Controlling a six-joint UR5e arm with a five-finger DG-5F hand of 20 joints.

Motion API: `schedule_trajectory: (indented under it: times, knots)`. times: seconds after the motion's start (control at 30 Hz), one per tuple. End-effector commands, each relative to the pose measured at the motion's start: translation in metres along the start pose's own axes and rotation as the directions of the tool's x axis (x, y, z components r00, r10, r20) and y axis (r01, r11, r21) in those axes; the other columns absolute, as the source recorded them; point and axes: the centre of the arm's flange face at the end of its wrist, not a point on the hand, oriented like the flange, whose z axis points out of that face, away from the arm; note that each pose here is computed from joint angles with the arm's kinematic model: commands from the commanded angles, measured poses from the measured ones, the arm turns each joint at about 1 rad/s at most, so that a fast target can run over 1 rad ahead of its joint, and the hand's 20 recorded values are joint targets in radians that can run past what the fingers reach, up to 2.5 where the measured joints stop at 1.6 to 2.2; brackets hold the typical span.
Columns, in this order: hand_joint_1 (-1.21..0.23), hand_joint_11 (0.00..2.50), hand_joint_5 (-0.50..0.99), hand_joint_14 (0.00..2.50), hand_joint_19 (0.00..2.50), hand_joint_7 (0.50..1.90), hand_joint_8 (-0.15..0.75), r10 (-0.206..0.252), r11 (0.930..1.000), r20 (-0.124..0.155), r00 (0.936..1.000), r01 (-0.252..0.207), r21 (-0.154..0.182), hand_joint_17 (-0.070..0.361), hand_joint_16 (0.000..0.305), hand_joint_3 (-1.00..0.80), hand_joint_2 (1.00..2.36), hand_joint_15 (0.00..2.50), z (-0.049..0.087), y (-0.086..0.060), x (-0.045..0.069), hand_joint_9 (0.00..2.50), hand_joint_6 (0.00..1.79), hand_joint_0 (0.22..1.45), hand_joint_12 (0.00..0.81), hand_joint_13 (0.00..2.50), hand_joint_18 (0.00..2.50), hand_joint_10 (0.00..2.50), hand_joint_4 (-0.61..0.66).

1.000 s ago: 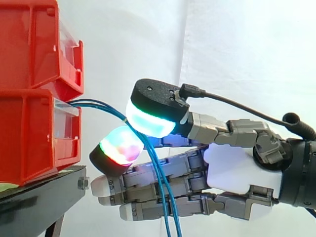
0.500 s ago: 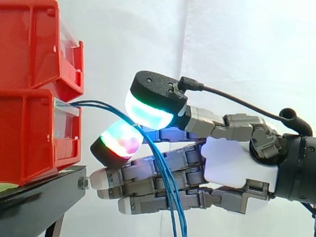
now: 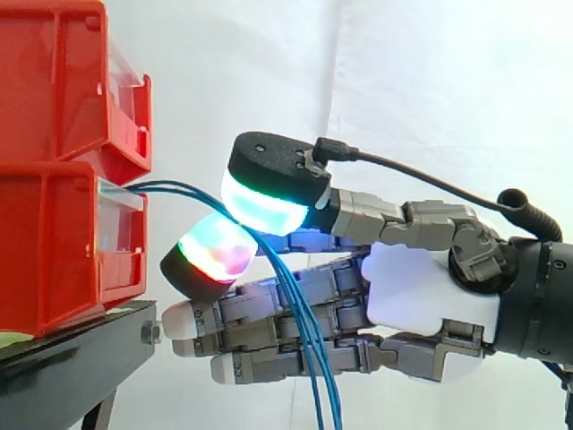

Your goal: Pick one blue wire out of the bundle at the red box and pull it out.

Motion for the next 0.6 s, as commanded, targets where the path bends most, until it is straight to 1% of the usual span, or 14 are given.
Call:
schedule_trajectory:
  times: [0.0, 0.13, 0.2, 0.27, 0.4, 0.43, 0.57]
  knots:
    - [-0.67, 0.32, -0.15, 0.0, 0.27, 1.06, 0.262, 0.0, 1.0, -0.001, 1.0, 0.0, 0.0, 0.118, 0.052, -0.21, 1.02, 0.11, 0.0, 0.0001, 0.0001, 0.71, 0.76, 0.59, 0.358, 0.3, 0.19, 0.01, 0.24]
    - [-0.68, 0.4, -0.16, 0.0, 0.26, 1.06, 0.28, -0.001, 1.0, -0.001, 1.0, 0.001, 0.002, 0.119, 0.053, -0.16, 1.02, 0.11, -0.0002, -0.0002, 0.0, 0.75, 0.81, 0.6, 0.361, 0.3, 0.22, 0.01, 0.29]
    - [-0.69, 0.42, -0.17, 0.0, 0.27, 1.07, 0.286, -0.005, 0.9999, -0.009, 0.9999, 0.005, 0.01, 0.119, 0.053, -0.13, 1.02, 0.12, -0.0012, -0.001, 0.0003, 0.76, 0.83, 0.6, 0.362, 0.32, 0.23, 0.02, 0.31]
    - [-0.69, 0.44, -0.17, 0.0, 0.26, 1.08, 0.291, -0.006, 0.9998, -0.012, 0.9999, 0.007, 0.02, 0.119, 0.053, -0.11, 1.02, 0.12, -0.0019, -0.0024, -0.0011, 0.77, 0.84, 0.6, 0.363, 0.32, 0.25, 0.01, 0.31]
    - [-0.7, 0.49, -0.17, 0.01, 0.26, 1.09, 0.296, 0.023, 0.9993, -0.02, 0.9996, -0.022, 0.031, 0.119, 0.053, -0.09, 1.02, 0.13, -0.0031, -0.0015, -0.0013, 0.78, 0.85, 0.61, 0.365, 0.34, 0.26, 0.02, 0.3]
    - [-0.71, 0.49, -0.17, 0.0, 0.27, 1.09, 0.296, 0.023, 0.9993, -0.02, 0.9996, -0.022, 0.031, 0.12, 0.053, -0.09, 1.02, 0.13, -0.0031, -0.0015, -0.0013, 0.78, 0.85, 0.61, 0.367, 0.35, 0.27, 0.02, 0.3]
    - [-0.73, 0.5, -0.17, 0.01, 0.27, 1.06, 0.296, 0.047, 0.9977, -0.042, 0.998, -0.045, 0.05, 0.12, 0.053, -0.11, 1.02, 0.13, -0.0053, -0.0024, -0.0003, 0.8, 0.85, 0.61, 0.367, 0.35, 0.27, 0.02, 0.32]
